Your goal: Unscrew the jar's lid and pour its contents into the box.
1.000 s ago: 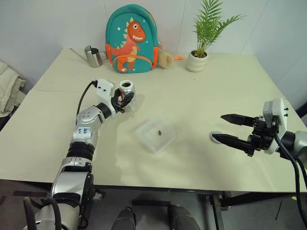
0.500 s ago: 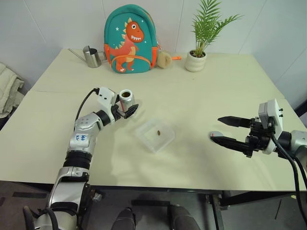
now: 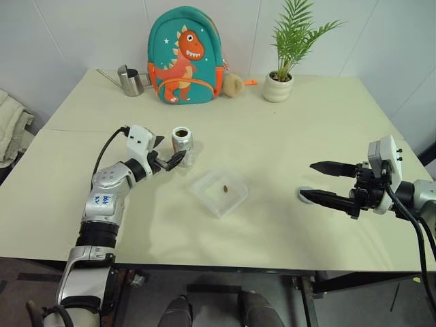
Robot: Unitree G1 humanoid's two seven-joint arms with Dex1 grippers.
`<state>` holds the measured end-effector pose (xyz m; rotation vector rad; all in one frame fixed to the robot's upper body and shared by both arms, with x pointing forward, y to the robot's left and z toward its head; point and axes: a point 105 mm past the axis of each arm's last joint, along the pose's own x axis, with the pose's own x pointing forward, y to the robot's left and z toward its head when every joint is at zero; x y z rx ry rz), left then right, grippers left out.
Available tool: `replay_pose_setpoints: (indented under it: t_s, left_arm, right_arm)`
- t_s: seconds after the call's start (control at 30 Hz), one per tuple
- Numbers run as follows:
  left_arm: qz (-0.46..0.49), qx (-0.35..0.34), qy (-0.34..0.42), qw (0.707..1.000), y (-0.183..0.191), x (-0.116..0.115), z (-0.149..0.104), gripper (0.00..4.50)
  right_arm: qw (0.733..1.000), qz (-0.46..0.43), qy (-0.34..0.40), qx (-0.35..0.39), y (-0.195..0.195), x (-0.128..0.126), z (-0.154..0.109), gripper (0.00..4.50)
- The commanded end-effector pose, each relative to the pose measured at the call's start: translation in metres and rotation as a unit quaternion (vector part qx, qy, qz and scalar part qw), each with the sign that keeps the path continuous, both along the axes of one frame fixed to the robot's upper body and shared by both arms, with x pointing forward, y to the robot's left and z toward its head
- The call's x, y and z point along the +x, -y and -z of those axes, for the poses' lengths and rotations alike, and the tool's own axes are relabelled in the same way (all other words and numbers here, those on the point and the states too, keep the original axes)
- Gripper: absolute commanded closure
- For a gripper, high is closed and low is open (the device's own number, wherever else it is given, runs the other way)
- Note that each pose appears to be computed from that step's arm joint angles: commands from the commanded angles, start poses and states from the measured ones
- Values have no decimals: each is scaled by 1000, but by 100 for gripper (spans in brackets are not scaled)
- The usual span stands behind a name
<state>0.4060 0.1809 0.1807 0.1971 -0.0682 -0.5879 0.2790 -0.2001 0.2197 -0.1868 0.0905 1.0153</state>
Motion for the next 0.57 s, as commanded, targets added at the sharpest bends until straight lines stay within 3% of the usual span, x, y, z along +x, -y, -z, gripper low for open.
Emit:
replay_pose_setpoints:
  t_s: [0.03,0.2,0.3,0.57]
  left_arm:
    - [29,32,11,999,-9,-16,-11,1]
    - [150,65,-12,986,-10,-54,-4,1]
    - [202,73,-25,976,-39,-68,-14,1]
    - [221,51,28,974,-86,-69,-33,1]
  right_arm:
    - [1000,-2,11,-16,4,-4,-7,0]
    - [999,-5,-7,-33,16,-12,-8,0]
    - [999,-1,2,-54,23,-10,-17,0]
    - [998,8,27,-52,22,-5,-22,0]
